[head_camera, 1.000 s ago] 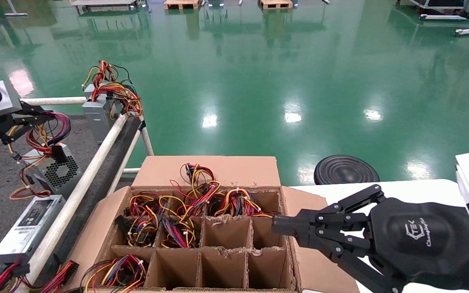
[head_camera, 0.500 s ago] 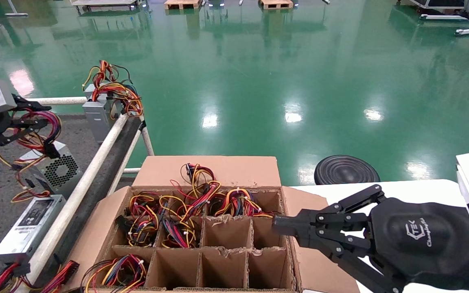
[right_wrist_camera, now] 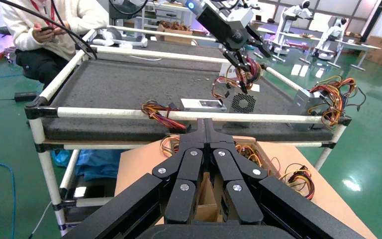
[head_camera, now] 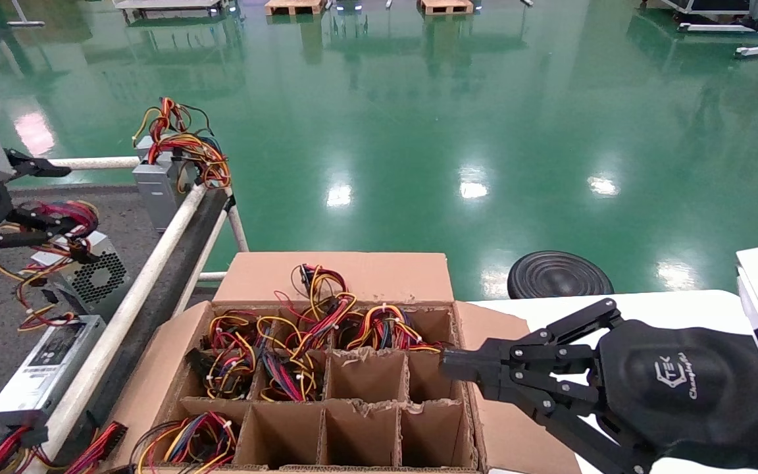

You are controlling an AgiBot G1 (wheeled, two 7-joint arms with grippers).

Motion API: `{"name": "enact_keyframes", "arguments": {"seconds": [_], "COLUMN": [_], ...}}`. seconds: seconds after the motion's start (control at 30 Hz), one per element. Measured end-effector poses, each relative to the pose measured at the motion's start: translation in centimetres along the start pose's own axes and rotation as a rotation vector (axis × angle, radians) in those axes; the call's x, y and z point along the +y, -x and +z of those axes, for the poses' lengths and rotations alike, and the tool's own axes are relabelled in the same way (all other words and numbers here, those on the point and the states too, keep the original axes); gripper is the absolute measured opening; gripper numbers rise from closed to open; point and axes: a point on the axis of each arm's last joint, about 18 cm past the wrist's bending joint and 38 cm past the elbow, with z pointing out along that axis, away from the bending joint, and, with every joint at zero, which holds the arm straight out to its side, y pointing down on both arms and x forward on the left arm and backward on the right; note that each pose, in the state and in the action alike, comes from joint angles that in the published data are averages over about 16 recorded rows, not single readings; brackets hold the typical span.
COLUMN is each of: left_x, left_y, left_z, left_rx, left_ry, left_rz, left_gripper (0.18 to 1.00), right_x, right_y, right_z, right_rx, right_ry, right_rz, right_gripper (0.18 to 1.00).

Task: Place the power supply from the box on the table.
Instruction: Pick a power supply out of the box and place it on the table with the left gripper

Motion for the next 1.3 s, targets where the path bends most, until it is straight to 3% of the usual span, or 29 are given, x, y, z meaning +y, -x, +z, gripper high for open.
{"name": "enact_keyframes", "arguments": {"seconds": [0.67, 1.07, 1.3], "left_x": [-1.0, -2.0, -3.8], "left_y": [-1.7, -2.1, -2.5], "left_z": [-2.7, -3.3, -2.7], "left_rx": [0.127, 0.173, 0.199], "left_ry": [-0.04, -0.059, -0.115], "left_rz": [-0.061, -0.065, -0.044], "left_gripper": [0.912, 0.996, 0.998], "right_x": [0.0, 0.0, 0.0], "right_y": [0.0, 0.0, 0.0], "right_z": [0.0, 0.0, 0.0], "right_rx": [0.0, 0.0, 0.0], "right_ry": [0.0, 0.0, 0.0], "right_rz": [0.0, 0.0, 0.0], "right_gripper": [0.194, 0.194, 0.194]}}
